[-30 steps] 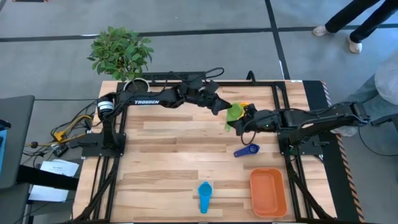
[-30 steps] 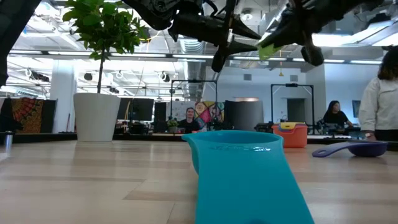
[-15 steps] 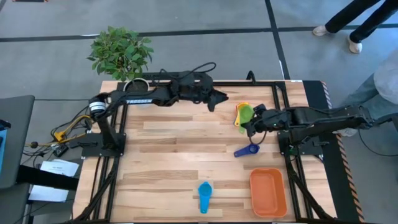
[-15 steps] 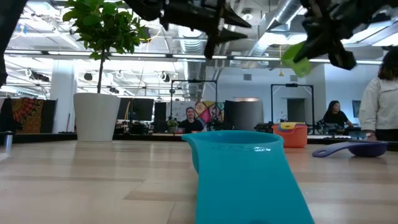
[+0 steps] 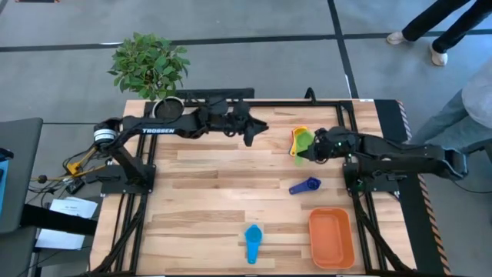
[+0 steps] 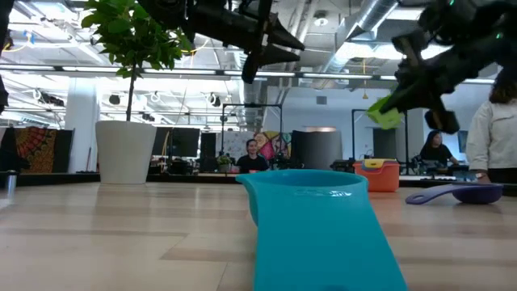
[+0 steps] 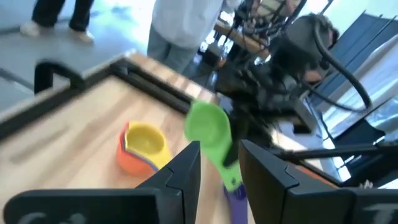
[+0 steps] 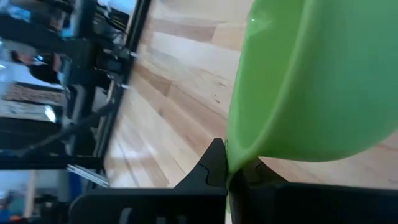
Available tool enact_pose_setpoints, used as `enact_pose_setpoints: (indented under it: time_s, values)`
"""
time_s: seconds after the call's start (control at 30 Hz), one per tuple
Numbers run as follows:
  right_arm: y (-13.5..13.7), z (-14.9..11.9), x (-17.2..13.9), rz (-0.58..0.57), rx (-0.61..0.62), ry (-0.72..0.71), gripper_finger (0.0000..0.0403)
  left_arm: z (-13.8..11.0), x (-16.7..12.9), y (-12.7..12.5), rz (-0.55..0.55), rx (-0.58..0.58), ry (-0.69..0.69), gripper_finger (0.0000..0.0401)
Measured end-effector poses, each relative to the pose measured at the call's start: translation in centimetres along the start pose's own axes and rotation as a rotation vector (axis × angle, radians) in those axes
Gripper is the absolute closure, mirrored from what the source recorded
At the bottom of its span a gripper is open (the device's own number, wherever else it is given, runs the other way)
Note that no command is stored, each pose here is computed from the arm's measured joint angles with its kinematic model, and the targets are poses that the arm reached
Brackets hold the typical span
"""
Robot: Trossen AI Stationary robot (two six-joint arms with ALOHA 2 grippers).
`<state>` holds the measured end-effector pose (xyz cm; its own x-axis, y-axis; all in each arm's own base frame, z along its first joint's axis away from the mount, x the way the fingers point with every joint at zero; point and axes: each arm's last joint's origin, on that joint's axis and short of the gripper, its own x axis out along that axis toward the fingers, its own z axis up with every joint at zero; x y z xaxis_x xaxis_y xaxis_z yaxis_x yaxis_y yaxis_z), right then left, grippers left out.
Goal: Nest measuring cups in basket
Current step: Stack the green measuring cup on top of the yellow measuring cup
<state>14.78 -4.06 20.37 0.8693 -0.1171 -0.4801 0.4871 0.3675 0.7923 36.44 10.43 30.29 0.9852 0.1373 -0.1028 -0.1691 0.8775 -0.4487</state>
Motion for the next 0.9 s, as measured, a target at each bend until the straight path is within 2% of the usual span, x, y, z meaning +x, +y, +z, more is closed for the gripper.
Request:
enact_pose_setpoints:
  time_s: [0.2, 0.47, 0.6, 0.9]
  values:
    - [-2.0, 1.4, 0.8, 0.061, 0.067, -0.025, 0.0398, -1.2, 0.1, -0.6, -0.014, 0.016, 0.03, 0.0305]
    - [-3.8, 3.0, 1.9, 0.114, 0.175, -0.05, 0.0398, -1.3, 0.1, -0.8, -0.021, 0.027, 0.033, 0.0305]
    - [-4.8, 3.2, 2.6, 0.085, 0.237, -0.027, 0.0398, -1.3, 0.1, -0.8, -0.022, 0.032, 0.034, 0.0305]
    - [-5.7, 3.4, 3.5, 0.043, 0.264, -0.008, 0.0395, -1.4, 0.1, -0.8, -0.026, 0.042, 0.044, 0.0305]
